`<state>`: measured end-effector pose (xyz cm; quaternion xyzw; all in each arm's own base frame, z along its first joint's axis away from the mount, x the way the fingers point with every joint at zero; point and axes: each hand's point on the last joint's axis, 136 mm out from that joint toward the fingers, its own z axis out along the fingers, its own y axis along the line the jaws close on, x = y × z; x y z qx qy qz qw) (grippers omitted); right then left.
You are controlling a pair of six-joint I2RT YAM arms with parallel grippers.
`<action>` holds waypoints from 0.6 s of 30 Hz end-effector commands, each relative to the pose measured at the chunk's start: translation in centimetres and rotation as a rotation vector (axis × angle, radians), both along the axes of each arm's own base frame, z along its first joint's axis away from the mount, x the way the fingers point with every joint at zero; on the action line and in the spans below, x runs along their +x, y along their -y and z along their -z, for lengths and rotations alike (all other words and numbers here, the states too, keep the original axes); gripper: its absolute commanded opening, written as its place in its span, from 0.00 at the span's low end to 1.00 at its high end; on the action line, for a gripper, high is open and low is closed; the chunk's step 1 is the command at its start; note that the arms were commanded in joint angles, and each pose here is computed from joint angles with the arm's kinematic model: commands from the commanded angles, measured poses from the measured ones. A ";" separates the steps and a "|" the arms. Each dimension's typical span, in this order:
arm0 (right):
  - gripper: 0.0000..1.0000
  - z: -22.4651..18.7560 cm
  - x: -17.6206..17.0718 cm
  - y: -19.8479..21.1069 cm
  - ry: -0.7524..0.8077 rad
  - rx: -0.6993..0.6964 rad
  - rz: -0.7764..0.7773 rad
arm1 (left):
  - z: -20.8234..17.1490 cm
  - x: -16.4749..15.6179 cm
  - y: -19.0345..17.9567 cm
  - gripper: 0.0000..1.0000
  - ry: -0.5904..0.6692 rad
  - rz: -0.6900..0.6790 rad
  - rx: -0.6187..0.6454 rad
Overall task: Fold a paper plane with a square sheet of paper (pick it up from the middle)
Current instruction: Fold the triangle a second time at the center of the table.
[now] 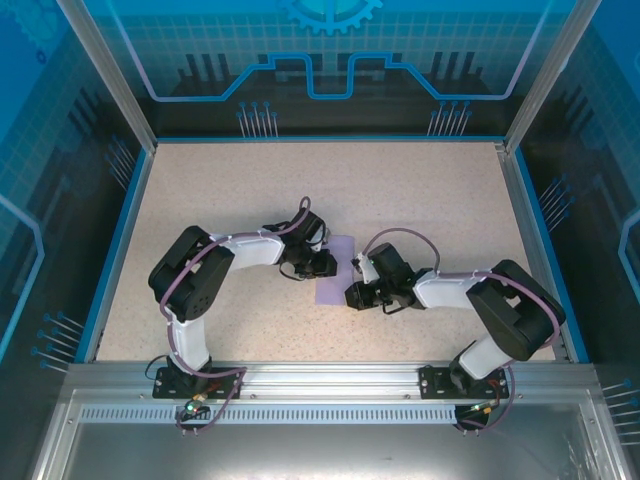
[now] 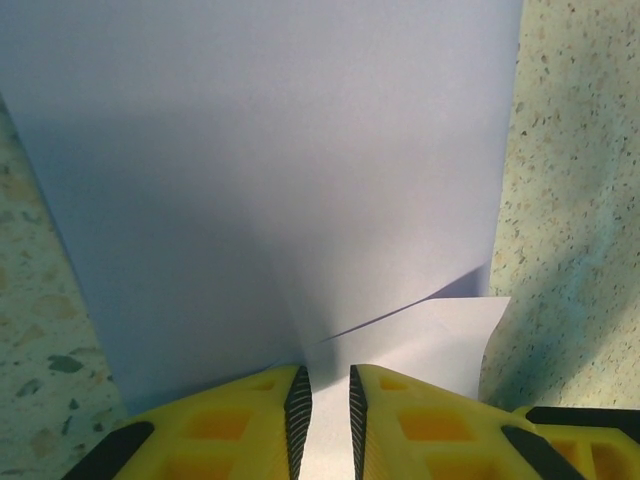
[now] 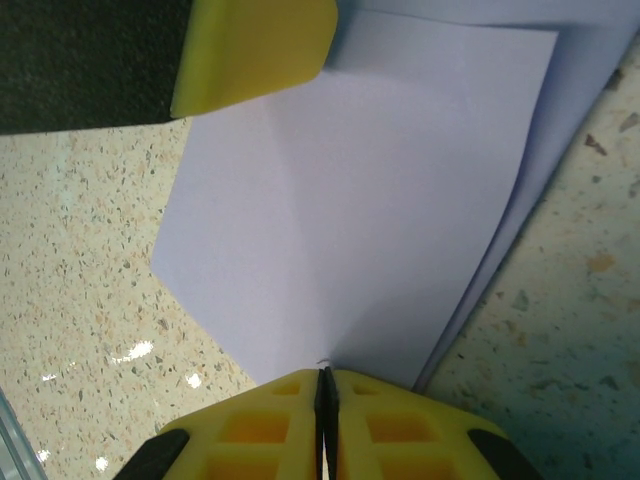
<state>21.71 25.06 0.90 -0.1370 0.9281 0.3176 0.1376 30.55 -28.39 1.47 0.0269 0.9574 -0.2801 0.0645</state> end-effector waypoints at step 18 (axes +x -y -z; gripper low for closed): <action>0.12 3.6 -4.2 3.6 -0.143 -0.152 0.013 | -0.1 2.9 -6.5 0.25 0.019 -0.068 0.163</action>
